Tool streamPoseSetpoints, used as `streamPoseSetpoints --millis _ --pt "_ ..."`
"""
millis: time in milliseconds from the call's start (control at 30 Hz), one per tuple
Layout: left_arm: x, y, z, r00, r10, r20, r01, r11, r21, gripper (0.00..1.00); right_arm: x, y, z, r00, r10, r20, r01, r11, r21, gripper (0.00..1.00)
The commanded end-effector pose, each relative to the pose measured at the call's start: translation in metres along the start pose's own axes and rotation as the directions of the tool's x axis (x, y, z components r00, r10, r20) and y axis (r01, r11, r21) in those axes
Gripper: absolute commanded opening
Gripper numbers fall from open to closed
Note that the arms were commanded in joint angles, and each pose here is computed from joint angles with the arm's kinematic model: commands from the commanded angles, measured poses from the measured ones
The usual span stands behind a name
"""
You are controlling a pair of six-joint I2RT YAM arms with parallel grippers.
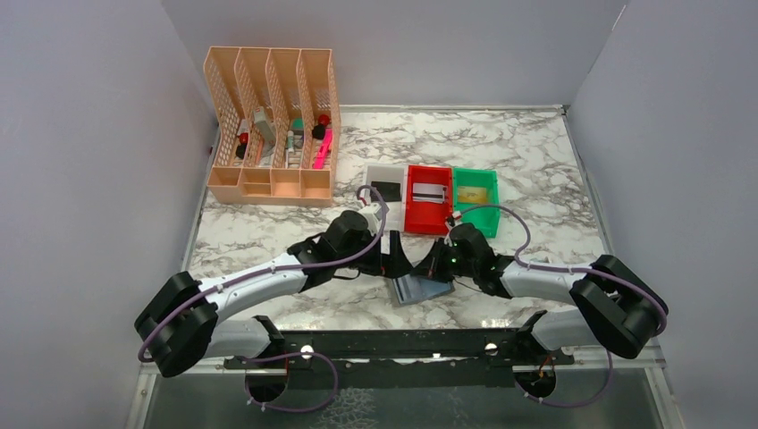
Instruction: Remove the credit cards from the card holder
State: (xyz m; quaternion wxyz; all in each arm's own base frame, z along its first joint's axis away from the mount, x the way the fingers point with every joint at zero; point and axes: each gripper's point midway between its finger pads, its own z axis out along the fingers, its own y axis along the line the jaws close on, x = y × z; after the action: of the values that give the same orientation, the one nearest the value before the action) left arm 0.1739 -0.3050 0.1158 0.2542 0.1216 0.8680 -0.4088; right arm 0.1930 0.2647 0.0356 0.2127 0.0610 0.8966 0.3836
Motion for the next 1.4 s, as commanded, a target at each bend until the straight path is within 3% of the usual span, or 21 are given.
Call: streamPoseSetpoints --millis 0,467,667,1367 --pt "0.000 -0.011 0.007 1.000 -0.005 0.005 0.005 0.999 0.034 0.92 -0.004 0.011 -0.006 1.000 0.015 0.008 -0.015 0.998 -0.065 0.03" --pt "0.022 -0.008 0.034 0.996 -0.084 -0.029 0.084 0.996 0.032 0.77 -0.005 0.002 -0.008 0.999 0.031 0.011 -0.030 0.998 -0.057 0.03" --pt "0.020 0.002 0.032 0.996 -0.094 0.002 0.094 0.995 -0.020 0.80 -0.005 0.000 -0.009 0.999 0.036 0.009 -0.035 0.998 -0.056 0.03" --pt "0.031 -0.002 0.048 0.994 -0.104 -0.032 0.104 0.995 0.004 0.79 -0.005 -0.002 -0.011 0.999 0.046 0.008 -0.046 0.997 -0.059 0.03"
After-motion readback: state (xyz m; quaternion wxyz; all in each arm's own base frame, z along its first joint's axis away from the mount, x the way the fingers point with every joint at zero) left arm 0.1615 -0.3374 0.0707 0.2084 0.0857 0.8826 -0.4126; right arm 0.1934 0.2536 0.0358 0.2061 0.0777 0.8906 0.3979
